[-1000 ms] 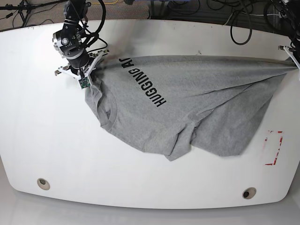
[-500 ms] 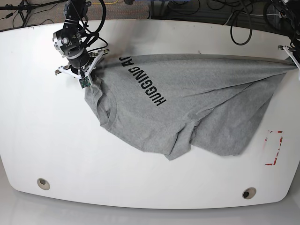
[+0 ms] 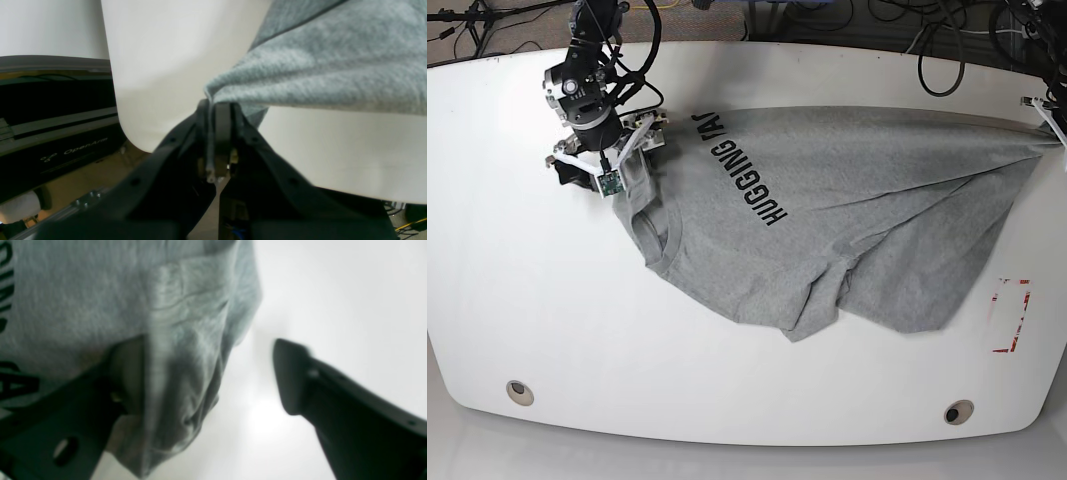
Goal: Fold the T-shirt properly
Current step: 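Lay the shirt flat on the table, keeping both grippers holding its edge, then release the shirt edge and regrasp the shirt body lower with the right gripper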
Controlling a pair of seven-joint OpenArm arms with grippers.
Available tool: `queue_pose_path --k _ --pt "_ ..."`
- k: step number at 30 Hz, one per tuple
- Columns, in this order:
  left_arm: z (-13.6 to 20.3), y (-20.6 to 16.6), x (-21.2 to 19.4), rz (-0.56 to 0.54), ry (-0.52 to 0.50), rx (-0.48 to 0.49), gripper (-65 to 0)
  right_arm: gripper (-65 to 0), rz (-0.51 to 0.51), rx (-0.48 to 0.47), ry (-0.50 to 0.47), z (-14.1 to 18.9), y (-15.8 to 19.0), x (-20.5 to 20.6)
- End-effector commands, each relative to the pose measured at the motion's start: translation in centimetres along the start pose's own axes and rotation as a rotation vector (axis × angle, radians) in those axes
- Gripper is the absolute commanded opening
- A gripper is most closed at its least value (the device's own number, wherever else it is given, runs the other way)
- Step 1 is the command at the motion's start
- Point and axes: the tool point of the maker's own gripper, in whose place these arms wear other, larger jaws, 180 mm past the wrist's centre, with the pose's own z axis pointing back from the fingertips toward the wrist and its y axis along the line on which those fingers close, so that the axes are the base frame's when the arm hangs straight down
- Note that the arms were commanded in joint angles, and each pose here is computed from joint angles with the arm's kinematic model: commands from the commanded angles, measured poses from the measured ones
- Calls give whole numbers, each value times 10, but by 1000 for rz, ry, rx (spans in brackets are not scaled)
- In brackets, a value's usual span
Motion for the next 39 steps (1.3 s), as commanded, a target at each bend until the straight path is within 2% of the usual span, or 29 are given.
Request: queue_pose_path --k 1,7,13,26,32,39 --pt "6 12 11 -13 -27 36 -650 -65 -8 -30 -104 -1 -9 39" --pt "5 12 11 -13 -28 35 -650 -65 -5 -56 -187 -9 -23 78" --pt "5 12 12 -15 -27 36 -650 -65 -36 -32 -226 -39 -31 111" --pt "5 14 12 -19 -26 41 -650 -67 -122 119 -174 -124 -32 149" --pt "5 14 12 -19 -26 41 -650 -67 -166 187 -177 -151 -22 150" --pt "5 14 12 -18 -26 39 -650 -67 -192 224 -131 -163 -13 133"
